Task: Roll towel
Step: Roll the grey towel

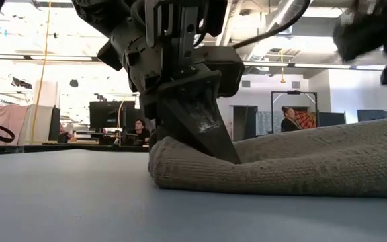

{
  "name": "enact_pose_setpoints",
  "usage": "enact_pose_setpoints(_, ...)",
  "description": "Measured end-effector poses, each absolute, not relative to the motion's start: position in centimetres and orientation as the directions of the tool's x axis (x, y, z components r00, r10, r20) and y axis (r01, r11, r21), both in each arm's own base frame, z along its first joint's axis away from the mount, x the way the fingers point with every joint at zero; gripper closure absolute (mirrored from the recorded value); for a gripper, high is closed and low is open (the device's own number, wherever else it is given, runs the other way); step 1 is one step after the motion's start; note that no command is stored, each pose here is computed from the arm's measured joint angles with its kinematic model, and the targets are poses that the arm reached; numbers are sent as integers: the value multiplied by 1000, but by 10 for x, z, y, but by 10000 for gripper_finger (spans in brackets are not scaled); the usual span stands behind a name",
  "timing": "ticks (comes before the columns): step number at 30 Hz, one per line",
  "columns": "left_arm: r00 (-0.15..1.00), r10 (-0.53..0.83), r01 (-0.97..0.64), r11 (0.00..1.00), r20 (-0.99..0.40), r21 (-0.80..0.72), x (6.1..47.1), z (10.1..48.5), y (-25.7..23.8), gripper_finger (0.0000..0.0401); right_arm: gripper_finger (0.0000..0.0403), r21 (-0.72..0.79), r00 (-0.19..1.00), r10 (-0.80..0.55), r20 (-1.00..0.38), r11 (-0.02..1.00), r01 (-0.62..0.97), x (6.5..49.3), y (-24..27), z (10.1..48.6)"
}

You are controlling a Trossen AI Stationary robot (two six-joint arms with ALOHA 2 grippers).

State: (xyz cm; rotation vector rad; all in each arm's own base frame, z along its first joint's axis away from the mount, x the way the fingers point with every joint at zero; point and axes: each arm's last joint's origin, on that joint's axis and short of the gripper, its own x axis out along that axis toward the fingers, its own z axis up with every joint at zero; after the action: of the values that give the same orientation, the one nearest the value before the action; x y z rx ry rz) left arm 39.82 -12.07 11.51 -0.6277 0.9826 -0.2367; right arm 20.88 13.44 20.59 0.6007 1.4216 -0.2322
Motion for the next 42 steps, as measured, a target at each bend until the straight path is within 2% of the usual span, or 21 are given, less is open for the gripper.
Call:
enact_pose_setpoints(6,502,-542,-116,730,-674,-673,401,115,-107,401,184,380,555,153,-817,868,320,194,177,232)
enact_pose_setpoints(9,490,-558,-146,704,-669,-695,402,115,-100,401,184,329,619,133,-774,920,214,190,199,224)
enact_pose_setpoints(13,474,-597,-166,662,-648,-731,403,115,-90,401,184,251,656,181,-733,968,13,196,224,208)
enact_pose_setpoints(19,457,-633,-204,609,-625,-766,405,116,-78,401,184,104,613,76,-786,995,9,205,236,176)
enact_pose_setpoints(28,421,-663,-209,593,-619,-778,403,115,-72,401,184,-84,523,-103,-846,995,61,210,239,145)
enact_pose_setpoints(32,456,-653,-99,638,-605,-763,404,126,-66,401,184,-137,500,-150,-853,989,62,212,241,127)
enact_pose_setpoints(37,602,-597,113,721,-530,-684,401,180,-61,401,187,-178,488,-183,-853,982,59,212,243,112)
enact_pose_setpoints(42,672,-473,156,843,-570,-515,387,210,-71,401,217,-175,477,-188,-859,982,72,215,240,112)
